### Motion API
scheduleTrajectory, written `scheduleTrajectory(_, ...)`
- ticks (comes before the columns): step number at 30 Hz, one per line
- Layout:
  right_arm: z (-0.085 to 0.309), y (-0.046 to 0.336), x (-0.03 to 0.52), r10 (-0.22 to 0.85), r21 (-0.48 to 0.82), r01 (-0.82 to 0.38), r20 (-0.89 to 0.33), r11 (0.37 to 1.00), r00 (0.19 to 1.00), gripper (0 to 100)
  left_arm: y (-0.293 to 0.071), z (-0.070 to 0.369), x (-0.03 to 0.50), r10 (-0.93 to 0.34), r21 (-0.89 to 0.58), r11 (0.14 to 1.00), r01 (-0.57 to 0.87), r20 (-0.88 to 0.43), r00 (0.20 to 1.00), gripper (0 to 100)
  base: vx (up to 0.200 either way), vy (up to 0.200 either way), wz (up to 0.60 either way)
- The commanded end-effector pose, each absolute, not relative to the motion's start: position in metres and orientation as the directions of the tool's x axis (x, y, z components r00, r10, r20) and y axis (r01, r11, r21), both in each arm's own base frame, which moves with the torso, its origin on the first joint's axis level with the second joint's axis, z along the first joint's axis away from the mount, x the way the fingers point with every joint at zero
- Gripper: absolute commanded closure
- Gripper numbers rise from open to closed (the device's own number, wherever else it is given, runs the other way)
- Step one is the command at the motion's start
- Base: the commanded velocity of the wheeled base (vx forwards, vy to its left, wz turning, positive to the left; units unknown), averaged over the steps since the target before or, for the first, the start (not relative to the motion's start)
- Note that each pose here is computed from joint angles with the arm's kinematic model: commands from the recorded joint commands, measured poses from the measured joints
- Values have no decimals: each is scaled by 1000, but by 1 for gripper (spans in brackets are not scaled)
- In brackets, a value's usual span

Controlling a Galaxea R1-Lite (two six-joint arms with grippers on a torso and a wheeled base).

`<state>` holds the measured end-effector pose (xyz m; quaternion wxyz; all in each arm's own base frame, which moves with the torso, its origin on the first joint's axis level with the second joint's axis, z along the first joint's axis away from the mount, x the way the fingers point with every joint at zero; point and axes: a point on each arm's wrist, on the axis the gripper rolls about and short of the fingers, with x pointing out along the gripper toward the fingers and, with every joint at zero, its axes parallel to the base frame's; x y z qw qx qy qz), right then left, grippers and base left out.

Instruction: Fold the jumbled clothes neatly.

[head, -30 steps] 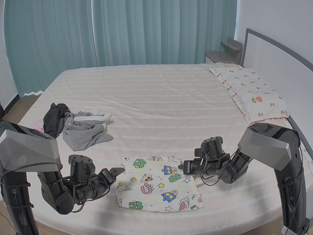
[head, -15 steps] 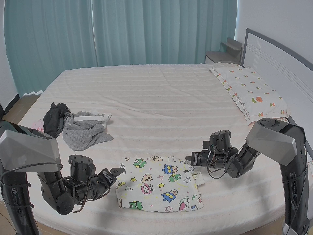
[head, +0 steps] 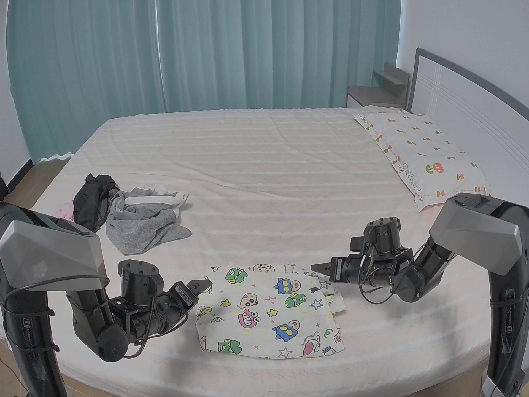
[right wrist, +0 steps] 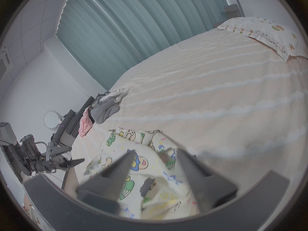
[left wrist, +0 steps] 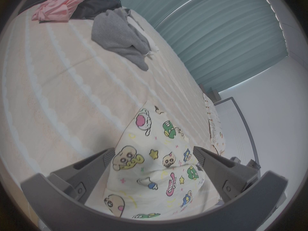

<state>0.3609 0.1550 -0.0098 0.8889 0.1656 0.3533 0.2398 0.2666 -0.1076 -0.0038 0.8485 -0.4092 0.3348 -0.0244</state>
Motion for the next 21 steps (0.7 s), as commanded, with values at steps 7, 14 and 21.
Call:
scheduleTrajectory(7,-23,123,311,488,447,-224,-657,866,575,0,-126,-42,285,-201,-533,824,-190,-590,782,0,0,0,0)
scheduleTrajectory(14,-44,125,312,494,453,-222,-669,863,555,0,-132,-54,286,-207,-483,862,-156,-615,760,0,0,0,0)
scheduleTrajectory(21,-49,134,321,542,489,-255,-644,834,539,0,-151,-59,295,-254,-502,859,-100,-588,768,0,0,0,0)
